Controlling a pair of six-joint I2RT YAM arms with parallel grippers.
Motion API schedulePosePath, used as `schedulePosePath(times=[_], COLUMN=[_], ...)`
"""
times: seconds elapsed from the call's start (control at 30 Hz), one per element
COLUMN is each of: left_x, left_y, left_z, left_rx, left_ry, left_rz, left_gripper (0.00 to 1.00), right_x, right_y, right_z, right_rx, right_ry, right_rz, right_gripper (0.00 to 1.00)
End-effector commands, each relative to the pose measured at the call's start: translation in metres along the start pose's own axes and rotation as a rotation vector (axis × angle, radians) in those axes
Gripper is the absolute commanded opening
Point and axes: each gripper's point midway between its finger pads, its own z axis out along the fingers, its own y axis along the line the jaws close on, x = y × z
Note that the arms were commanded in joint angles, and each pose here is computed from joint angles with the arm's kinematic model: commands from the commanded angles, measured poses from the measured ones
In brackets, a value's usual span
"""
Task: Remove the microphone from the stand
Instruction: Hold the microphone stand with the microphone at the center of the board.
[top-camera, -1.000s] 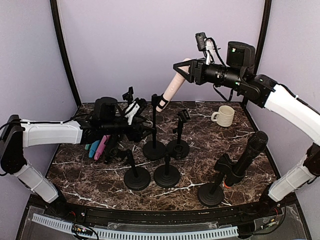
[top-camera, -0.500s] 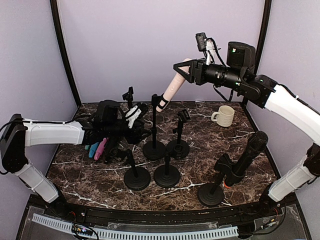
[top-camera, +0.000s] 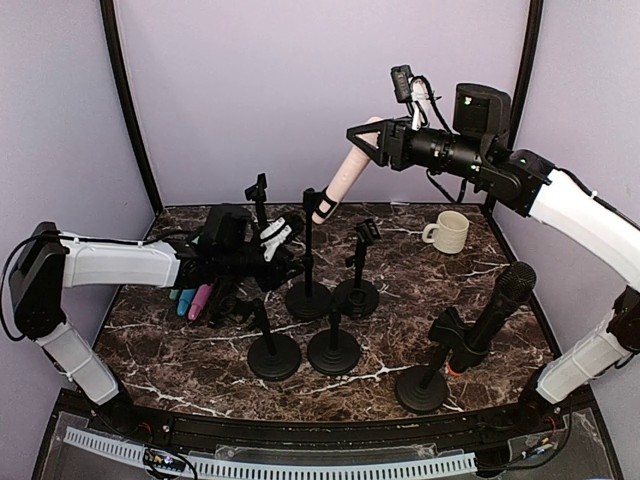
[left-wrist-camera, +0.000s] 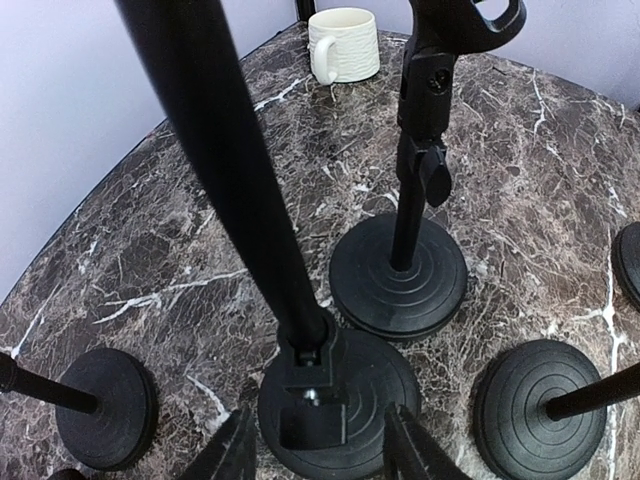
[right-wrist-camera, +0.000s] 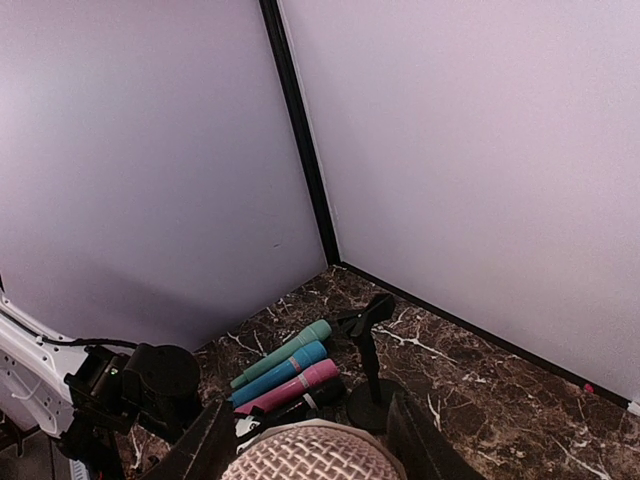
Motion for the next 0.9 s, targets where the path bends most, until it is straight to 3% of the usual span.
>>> schedulePosePath(times=[0.0,0.47,0.87], left_x=[-0.014,-0.006,0.009], left_y=[0.002,-0.007,-0.023], left_z=[0.001,0.006,0.006], left_rx=[-0.013,0.043,0.285], left_ry=[-0.027,-0.016,-0.016], left_rz=[0.025,-0.046,-0.321], left_gripper=[0.42,0.08,0.0], right_x=[-0.009,-0.008,-0.004], right_y=[0.005,0.006,0.016], right_z=[-0.006,-0.008,-0.014], right_rx=[-0.002,-0.005,-0.057], right_ry=[-0.038,-0.031,-0.014], right_rz=[-0.003,-0.019,-0.071], right_gripper=[0.46,0.46,0.46])
